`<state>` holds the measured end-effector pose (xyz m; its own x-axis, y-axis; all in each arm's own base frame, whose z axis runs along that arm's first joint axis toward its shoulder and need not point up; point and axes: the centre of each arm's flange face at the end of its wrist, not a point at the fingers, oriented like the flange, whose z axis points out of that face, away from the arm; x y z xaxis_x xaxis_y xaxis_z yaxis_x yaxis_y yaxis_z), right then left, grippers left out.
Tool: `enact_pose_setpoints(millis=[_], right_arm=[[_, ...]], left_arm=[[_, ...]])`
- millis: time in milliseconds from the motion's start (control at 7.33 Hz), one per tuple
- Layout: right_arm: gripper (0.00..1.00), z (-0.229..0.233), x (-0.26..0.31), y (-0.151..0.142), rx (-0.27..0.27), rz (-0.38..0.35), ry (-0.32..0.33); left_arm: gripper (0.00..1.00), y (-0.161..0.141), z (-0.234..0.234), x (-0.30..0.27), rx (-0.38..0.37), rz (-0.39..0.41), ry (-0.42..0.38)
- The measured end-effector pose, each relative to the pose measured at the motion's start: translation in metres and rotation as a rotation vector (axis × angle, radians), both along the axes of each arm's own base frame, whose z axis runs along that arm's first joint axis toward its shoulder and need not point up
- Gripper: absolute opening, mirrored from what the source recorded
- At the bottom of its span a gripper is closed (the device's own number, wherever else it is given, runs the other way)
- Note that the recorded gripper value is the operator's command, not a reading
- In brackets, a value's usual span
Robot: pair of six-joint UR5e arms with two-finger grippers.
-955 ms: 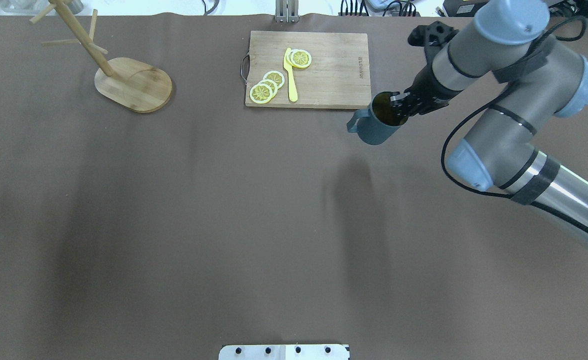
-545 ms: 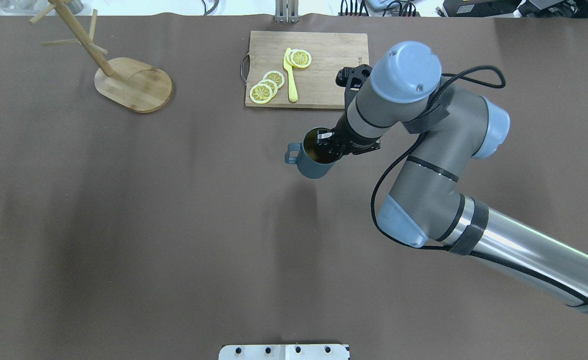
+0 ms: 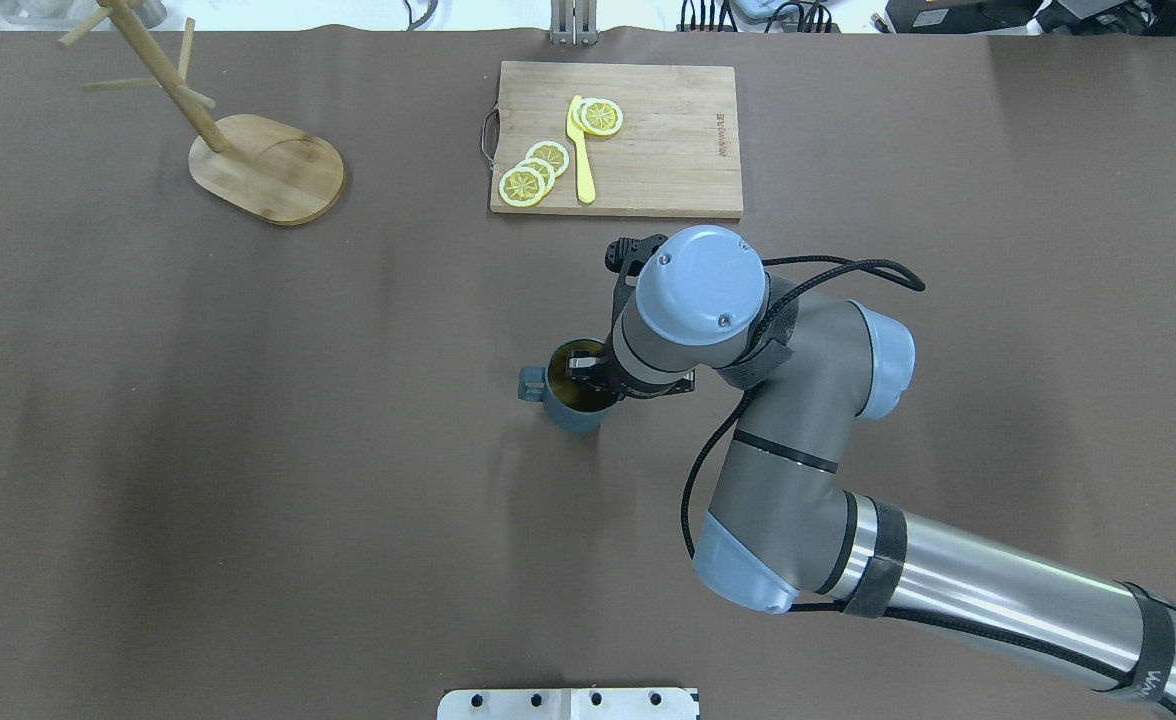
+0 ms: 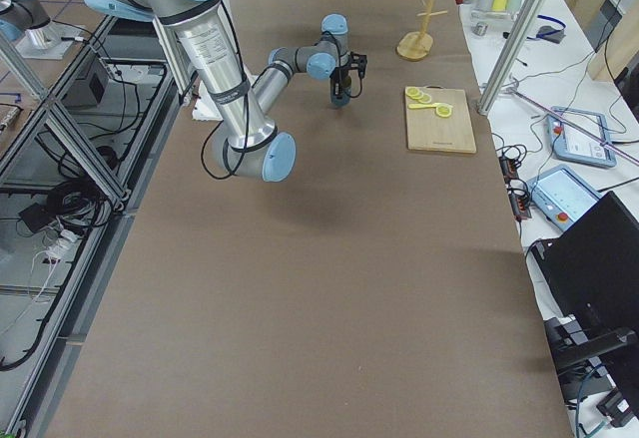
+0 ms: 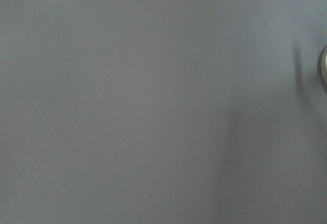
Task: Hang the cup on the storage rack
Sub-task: 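Carry the blue mug toward the table center and set it down, then release the mug and withdraw the right gripper while the left arm reaches toward the mug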
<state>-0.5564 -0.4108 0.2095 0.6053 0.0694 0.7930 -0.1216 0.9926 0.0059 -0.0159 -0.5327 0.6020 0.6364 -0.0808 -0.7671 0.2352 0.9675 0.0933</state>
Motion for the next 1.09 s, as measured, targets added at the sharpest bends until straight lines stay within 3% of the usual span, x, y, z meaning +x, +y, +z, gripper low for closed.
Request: enact_pose_setpoints(millis=[136,273,409,545,682,818,1091], right_arm=[[0.00,0.001,-0.005,0.005,0.001,-0.006,0.003],[0.21,0.001,-0.007,0.008,0.005,-0.012,0.003],[0.24,0.001,-0.008,0.009,0.009,-0.018,0.004],[0.48,0.001,-0.009,0.010,0.012,-0.021,0.005],[0.93,0.002,-0.009,0.011,0.016,-0.025,0.005],[1.00,-0.001,-0.008,0.011,0.028,-0.032,0.000],[1.00,-0.013,0.007,0.006,0.057,-0.030,-0.025]], left_arm=[[0.99,0.000,-0.001,0.000,0.001,0.001,0.002],[0.99,0.000,-0.001,0.000,0.003,0.002,0.004],[0.99,0.000,-0.002,0.001,0.005,0.003,0.005],[0.99,-0.001,-0.003,0.002,0.008,0.006,0.006],[0.99,-0.002,-0.005,0.005,0.018,0.013,0.007],[0.98,-0.004,-0.010,0.010,0.044,0.021,0.010],[0.97,-0.007,-0.020,0.021,0.094,0.034,0.020]])
